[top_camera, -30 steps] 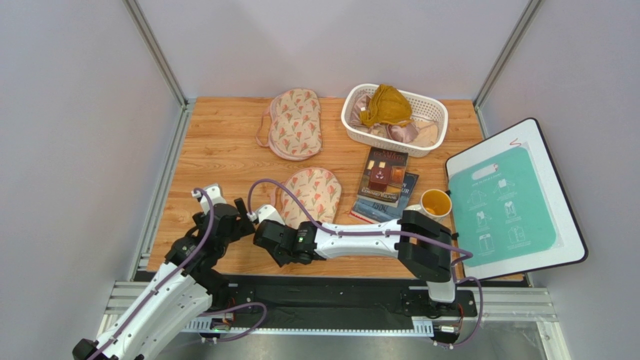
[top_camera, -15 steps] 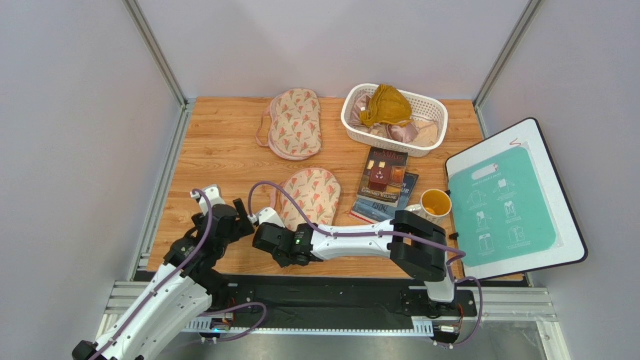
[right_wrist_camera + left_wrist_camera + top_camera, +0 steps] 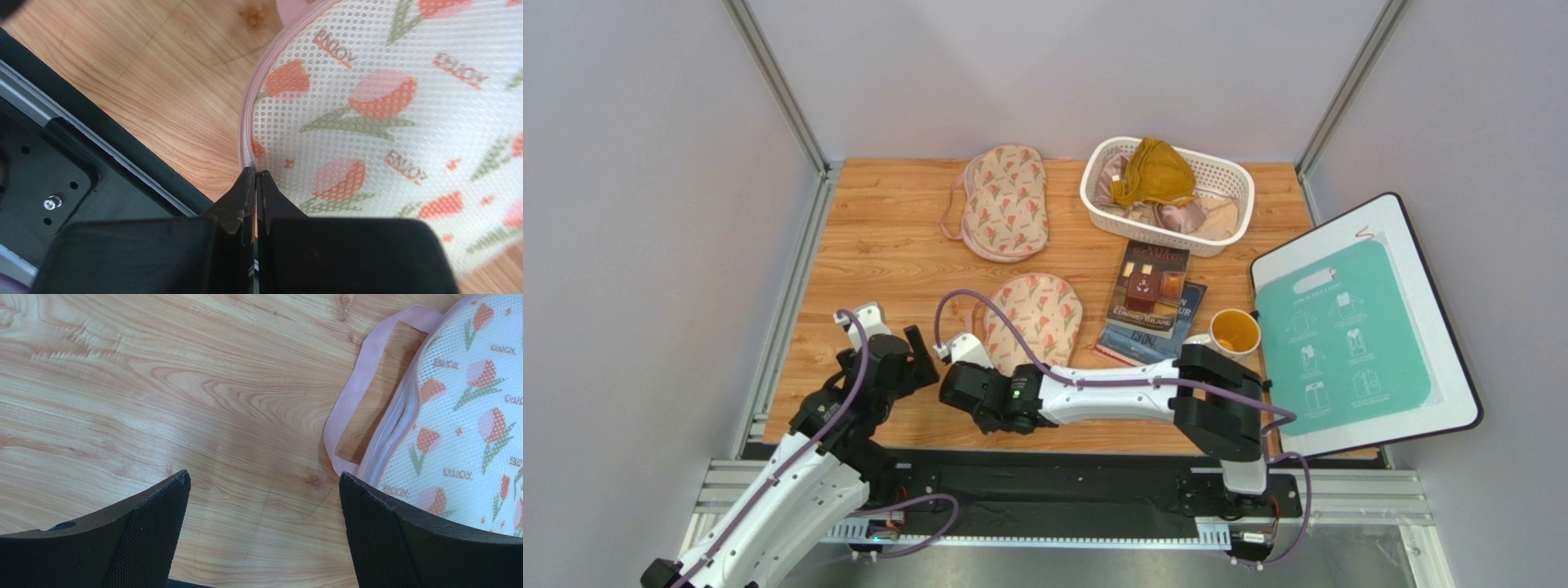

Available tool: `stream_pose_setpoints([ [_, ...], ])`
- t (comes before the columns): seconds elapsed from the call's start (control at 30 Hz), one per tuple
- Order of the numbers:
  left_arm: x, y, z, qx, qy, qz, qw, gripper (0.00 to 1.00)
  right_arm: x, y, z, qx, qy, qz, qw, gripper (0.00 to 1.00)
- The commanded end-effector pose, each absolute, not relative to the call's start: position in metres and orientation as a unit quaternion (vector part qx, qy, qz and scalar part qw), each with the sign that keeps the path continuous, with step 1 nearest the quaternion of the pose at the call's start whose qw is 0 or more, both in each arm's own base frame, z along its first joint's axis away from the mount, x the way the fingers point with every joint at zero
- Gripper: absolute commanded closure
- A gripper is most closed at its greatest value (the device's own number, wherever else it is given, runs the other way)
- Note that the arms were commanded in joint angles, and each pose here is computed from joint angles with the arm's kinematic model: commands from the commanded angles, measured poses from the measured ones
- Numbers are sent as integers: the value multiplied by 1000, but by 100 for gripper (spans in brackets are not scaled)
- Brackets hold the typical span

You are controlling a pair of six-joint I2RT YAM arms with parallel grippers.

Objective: Unzip the laundry bag and remove the bra

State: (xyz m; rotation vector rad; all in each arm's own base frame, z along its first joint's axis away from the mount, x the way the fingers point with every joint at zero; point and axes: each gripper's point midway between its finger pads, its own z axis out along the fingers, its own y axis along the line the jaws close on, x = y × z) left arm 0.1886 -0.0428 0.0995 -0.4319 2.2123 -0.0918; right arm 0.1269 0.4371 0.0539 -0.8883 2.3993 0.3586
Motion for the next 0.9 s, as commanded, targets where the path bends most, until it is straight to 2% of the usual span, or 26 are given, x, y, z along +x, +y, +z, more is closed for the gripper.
stream_pose_setpoints([
  [0.0,193,-50,115,-163,880,-60,442,5,143,432,113,-263,884,164,349,100],
  [0.13,196,-60,114,-137,885,-76,439,6,152,405,138,-208,882,169,387,100],
  [0.53,209,-116,109,-57,899,-170,401,15,158,333,143,-100,883,162,429,100],
  [0.87,214,-173,90,-24,899,-242,365,18,157,312,154,-59,874,178,449,100],
])
